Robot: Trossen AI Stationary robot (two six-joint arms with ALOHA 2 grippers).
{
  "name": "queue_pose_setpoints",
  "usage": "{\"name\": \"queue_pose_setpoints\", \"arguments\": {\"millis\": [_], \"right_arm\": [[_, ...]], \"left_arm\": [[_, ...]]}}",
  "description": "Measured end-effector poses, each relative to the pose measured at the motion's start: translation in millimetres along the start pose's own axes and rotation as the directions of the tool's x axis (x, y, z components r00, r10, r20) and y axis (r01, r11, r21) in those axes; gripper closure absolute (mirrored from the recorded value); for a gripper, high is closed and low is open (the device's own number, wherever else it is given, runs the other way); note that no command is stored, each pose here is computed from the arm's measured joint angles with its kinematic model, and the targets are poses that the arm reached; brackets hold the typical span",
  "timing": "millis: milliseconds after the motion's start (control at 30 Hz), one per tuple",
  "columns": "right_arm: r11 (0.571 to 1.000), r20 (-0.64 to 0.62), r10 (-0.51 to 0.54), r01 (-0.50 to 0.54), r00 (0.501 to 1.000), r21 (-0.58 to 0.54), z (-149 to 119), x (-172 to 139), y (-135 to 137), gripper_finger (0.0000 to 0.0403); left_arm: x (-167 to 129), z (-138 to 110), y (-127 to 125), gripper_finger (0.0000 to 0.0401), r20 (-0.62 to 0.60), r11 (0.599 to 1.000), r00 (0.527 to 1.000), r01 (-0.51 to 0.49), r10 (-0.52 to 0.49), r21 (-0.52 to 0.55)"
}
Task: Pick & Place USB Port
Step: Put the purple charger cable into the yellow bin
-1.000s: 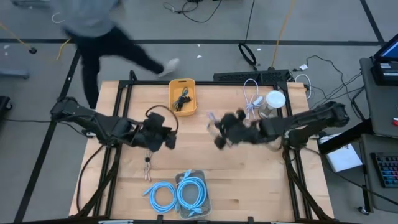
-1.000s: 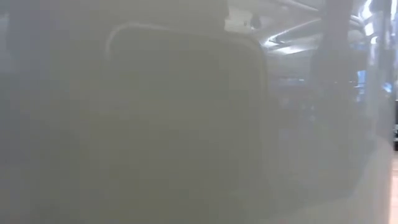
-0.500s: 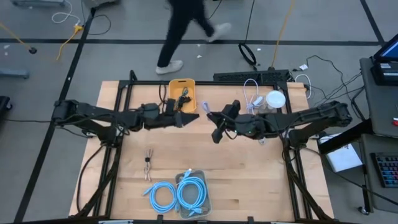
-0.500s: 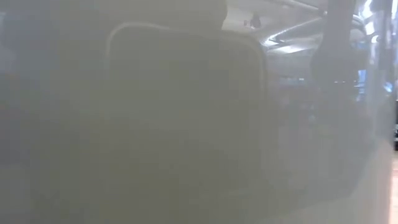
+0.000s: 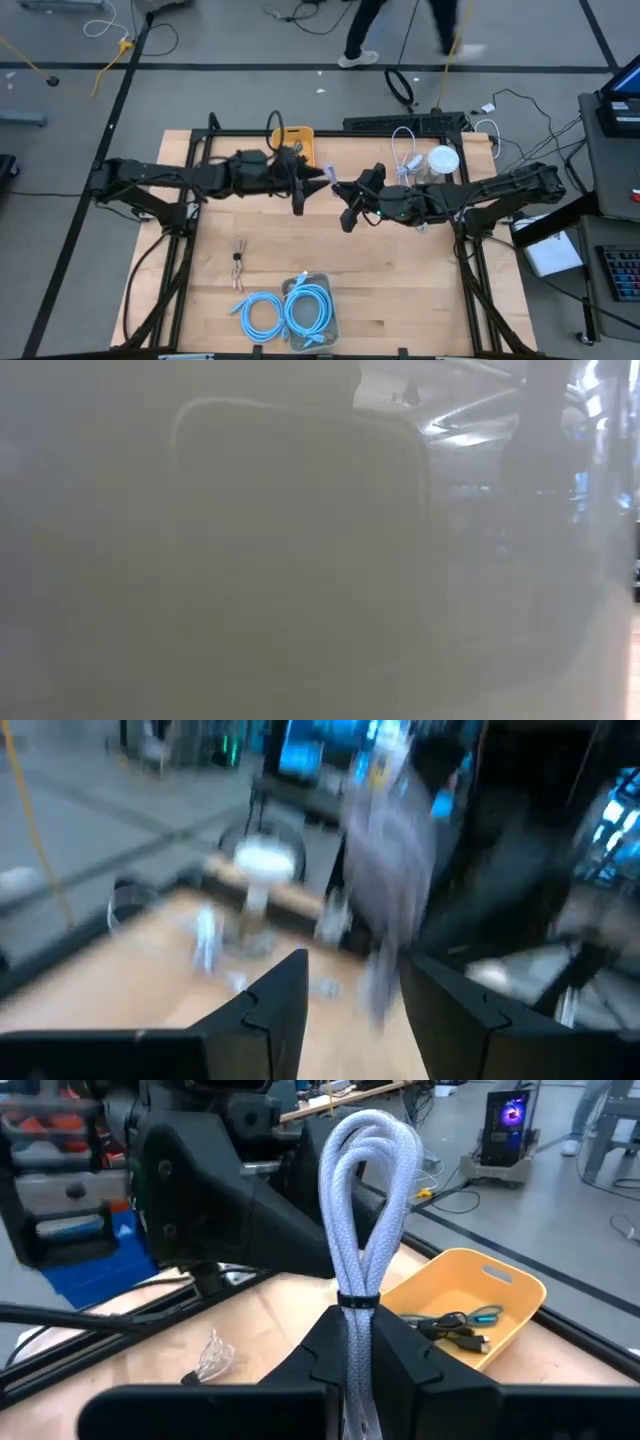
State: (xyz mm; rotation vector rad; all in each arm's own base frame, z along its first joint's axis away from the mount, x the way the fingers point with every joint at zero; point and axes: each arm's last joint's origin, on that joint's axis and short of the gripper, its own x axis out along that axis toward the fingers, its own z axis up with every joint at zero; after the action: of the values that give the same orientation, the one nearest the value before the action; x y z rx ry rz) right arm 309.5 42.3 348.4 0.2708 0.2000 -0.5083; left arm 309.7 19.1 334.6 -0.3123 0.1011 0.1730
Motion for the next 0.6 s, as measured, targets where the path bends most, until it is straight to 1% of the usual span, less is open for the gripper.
{"name": "queue_pose_setpoints", "arguments": {"millis": [133,267,367,600], "right_arm": [[1.0,0.0,-0.019,0.019,1.0,-0.003,-2,2,0,0.0387],[1.0,0.012,-0.018,0.018,1.0,0.009,1,3,-1,0.0386],[1.0,0.007,-0.023,0.023,1.0,0.0,0,3,-2,0.0386],[1.0,0.009,-0.022,0.023,1.0,-0.012,2,5,-5,0.0386]], "left_arm": [[9,6,8,0.024,0.011,1.0,1.0,-0.003,0.003,-0.003],[10,11,13,0.024,0.024,0.999,0.999,0.034,-0.033,-0.038],[10,11,14,0.024,0.023,0.998,0.999,0.032,-0.031,-0.045],[10,13,10,0.024,0.052,0.995,0.997,0.068,-0.065,-0.07]]}}
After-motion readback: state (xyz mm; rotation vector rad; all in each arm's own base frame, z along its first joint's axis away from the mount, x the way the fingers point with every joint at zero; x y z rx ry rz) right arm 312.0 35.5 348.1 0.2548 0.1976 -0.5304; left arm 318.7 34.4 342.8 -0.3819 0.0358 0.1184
